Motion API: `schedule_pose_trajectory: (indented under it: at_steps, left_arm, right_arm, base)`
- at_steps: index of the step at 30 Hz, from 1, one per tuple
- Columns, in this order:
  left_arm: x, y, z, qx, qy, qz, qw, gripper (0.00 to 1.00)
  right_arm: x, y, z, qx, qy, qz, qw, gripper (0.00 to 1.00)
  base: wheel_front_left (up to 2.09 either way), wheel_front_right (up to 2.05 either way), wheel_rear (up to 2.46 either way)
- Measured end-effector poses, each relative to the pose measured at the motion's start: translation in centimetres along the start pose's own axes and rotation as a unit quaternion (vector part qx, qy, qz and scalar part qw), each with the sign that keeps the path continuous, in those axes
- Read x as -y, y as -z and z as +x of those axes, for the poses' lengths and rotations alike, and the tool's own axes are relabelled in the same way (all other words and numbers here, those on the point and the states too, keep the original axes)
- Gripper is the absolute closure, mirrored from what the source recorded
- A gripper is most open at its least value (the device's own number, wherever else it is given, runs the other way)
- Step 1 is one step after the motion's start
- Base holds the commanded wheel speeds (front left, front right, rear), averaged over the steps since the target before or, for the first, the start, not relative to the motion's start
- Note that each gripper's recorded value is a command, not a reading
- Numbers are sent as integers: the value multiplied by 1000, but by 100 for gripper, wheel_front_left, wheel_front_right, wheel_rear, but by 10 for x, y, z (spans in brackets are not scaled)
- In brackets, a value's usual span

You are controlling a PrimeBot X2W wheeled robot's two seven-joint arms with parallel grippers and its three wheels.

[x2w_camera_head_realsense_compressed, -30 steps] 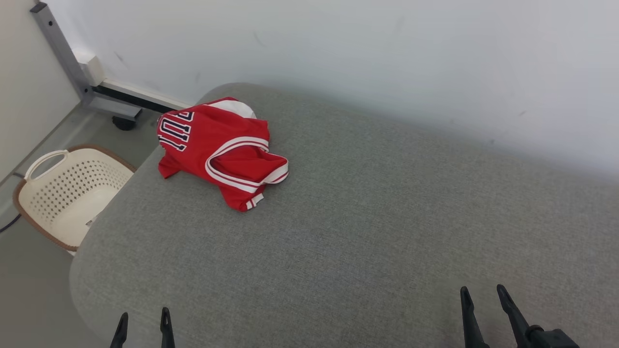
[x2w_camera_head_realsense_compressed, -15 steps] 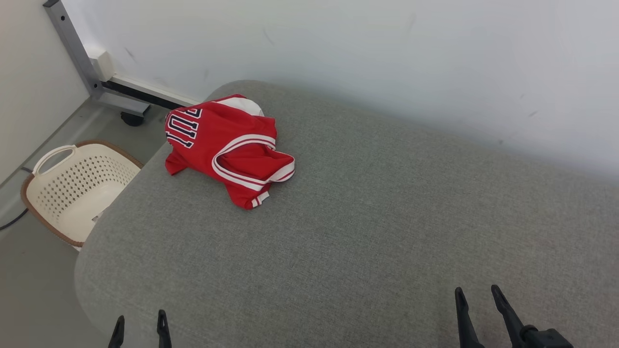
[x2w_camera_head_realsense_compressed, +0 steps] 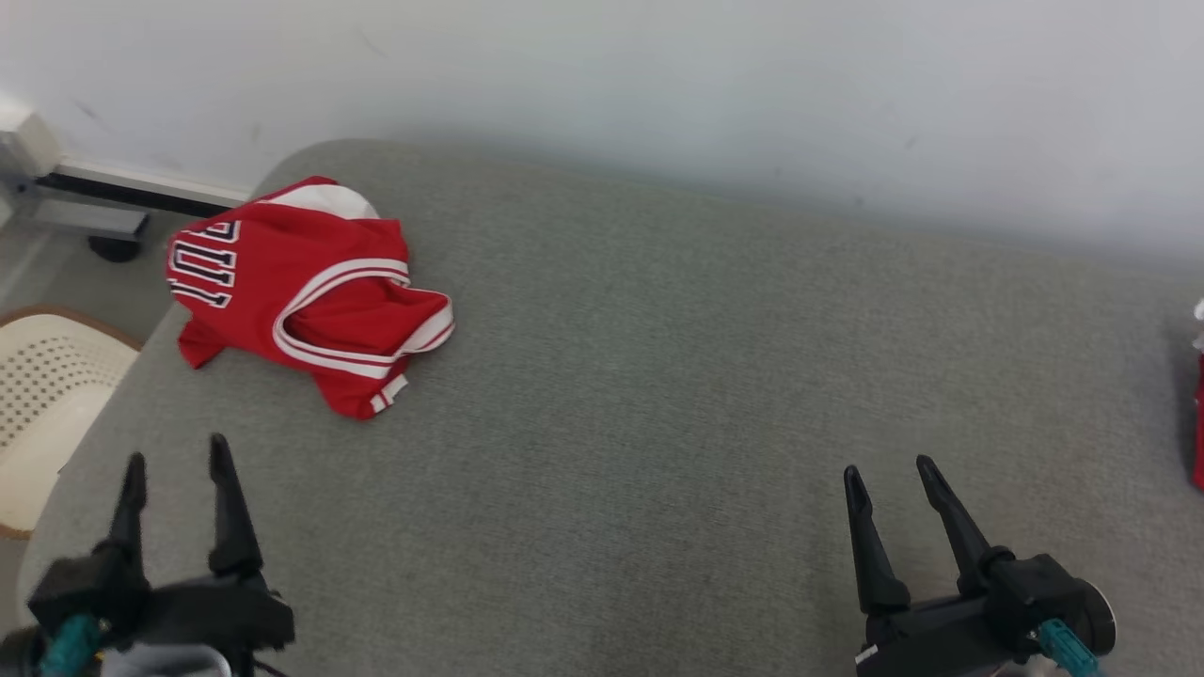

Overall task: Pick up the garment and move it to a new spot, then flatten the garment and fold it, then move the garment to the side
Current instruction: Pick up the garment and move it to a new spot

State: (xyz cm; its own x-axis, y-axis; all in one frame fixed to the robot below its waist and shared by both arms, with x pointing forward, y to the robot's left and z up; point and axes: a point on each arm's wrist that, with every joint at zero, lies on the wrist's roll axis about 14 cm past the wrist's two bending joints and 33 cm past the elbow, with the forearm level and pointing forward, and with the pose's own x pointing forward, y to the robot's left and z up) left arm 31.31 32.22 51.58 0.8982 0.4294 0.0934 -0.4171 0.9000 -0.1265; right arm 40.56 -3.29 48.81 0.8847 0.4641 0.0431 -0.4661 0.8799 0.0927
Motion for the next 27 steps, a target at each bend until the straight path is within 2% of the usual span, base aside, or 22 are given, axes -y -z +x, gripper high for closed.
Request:
schedule_pose_trajectory:
  at_steps: [4, 7, 12, 13, 20, 27]
  left_arm:
    - [8, -12, 44, 18, 15, -3, 1000, 0]
    - [26, -11, 74, 17, 31, -7, 999, 0]
    - [36, -8, 124, 12, 44, 1, 999, 0]
    - [41, -3, 142, 3, 50, 8, 999, 0]
    - [56, 31, 191, -55, 59, 18, 997, 0]
    - [63, 97, 208, -173, 47, 35, 983, 0]
  right_arm:
    - [20, -9, 1, 16, 26, -1, 1000, 0]
    - [37, -9, -1, 18, 50, -1, 999, 0]
    - [65, -6, -3, 17, 88, 3, 996, 0]
    - [76, -1, -5, 13, 103, 5, 995, 0]
    - [109, 13, -14, -4, 147, 11, 989, 0]
    - [132, 26, -28, -24, 183, 8, 983, 0]
  base:
    - [0, 0, 0]
    - [0, 0, 0]
    - [0, 0, 0]
    - [0, 0, 0]
    - [0, 0, 0]
    - [0, 0, 0]
